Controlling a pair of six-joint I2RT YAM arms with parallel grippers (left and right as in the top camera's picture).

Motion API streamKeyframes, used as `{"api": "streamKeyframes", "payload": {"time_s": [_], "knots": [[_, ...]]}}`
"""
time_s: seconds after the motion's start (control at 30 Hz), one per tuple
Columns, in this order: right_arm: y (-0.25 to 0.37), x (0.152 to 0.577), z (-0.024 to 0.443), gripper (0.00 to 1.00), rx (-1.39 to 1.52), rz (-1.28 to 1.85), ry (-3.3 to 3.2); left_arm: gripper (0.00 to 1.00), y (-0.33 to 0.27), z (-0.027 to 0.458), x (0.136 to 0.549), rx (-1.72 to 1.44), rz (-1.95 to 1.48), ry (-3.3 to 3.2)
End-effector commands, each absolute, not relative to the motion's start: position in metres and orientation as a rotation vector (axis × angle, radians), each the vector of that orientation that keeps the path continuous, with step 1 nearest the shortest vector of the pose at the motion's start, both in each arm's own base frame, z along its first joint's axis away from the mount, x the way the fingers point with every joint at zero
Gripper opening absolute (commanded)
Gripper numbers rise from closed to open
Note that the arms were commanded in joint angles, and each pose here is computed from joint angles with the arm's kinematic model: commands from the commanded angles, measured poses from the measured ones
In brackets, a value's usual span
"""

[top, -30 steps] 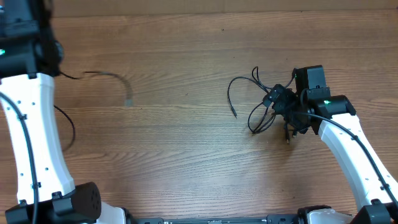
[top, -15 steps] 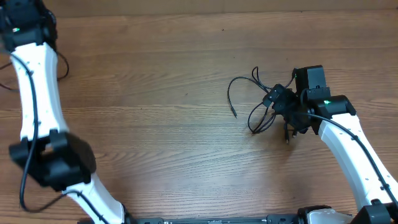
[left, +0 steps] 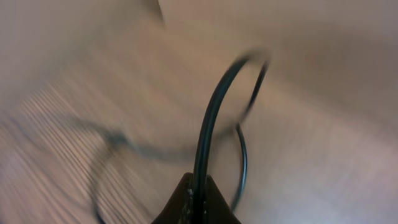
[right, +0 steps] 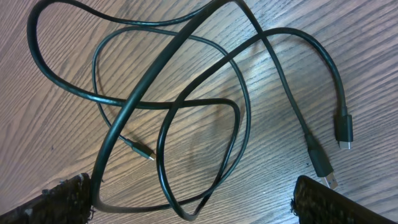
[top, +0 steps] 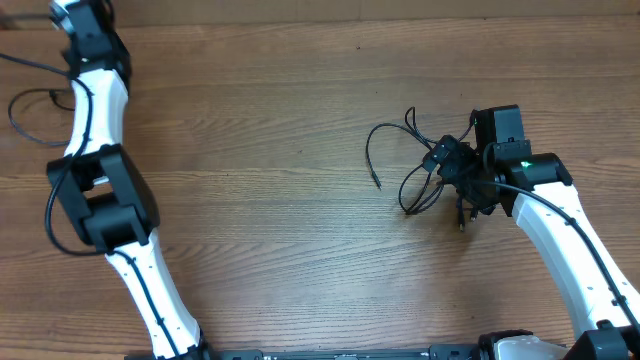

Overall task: Untangle cables
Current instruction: 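Hold the cable end with left gripper at the far left edge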

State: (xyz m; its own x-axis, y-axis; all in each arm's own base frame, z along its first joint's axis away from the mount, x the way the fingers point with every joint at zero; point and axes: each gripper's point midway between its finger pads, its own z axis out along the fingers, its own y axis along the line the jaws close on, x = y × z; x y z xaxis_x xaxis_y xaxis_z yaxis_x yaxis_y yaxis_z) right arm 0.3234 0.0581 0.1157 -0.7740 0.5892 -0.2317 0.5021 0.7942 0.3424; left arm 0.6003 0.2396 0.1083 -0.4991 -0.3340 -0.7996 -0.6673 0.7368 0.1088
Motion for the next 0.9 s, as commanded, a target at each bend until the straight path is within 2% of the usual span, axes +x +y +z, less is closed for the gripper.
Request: {"api": "streamKeyframes", "payload": {"time_s": [0.0, 0.03, 0.13, 0.2, 0.23, 0.27, 0.47, 0.63, 0.77, 0.87], "knots": [[0.06, 0.324, 0.116, 1.0, 0.829, 0.379, 2.656, 0.04, 0.224, 0.052, 0.595, -0.784, 0.479, 2.243], [0.06, 0.324, 0.116, 1.0, 0.829, 0.379, 2.656, 0.06, 0.224, 0.047, 0.591, -0.797, 0.49, 2.264], [0.06, 0.324, 0.116, 1.0, 0.829, 0.379, 2.656, 0.53, 0.226, 0.05, 0.583, -0.834, 0.501, 2.275], [0.06, 0.324, 0.116, 1.0, 0.829, 0.379, 2.656, 0.81, 0.226, 0.065, 0.582, -0.833, 0.499, 2.265], [0.06, 0.324, 0.116, 1.0, 0.829, 0.379, 2.656, 0.93, 0.225, 0.075, 0.583, -0.832, 0.493, 2.257], [0.06, 0.324, 0.116, 1.0, 0.829, 0.379, 2.656, 1.0, 0.225, 0.089, 0.583, -0.83, 0.487, 2.242], [0.06, 0.324, 0.116, 1.0, 0.829, 0.379, 2.656, 1.0, 0.214, 0.201, 0.582, -0.796, 0.419, 2.08], [0.06, 0.324, 0.116, 1.0, 0.829, 0.379, 2.656, 1.0, 0.176, 0.293, 0.575, -0.668, 0.168, 1.985], [0.06, 0.324, 0.116, 1.0, 0.829, 0.379, 2.656, 1.0, 0.142, 0.334, 0.56, -0.563, -0.006, 1.983], [0.06, 0.324, 0.116, 1.0, 0.829, 0.379, 2.656, 1.0, 0.127, 0.341, 0.543, -0.563, -0.089, 2.023]]}}
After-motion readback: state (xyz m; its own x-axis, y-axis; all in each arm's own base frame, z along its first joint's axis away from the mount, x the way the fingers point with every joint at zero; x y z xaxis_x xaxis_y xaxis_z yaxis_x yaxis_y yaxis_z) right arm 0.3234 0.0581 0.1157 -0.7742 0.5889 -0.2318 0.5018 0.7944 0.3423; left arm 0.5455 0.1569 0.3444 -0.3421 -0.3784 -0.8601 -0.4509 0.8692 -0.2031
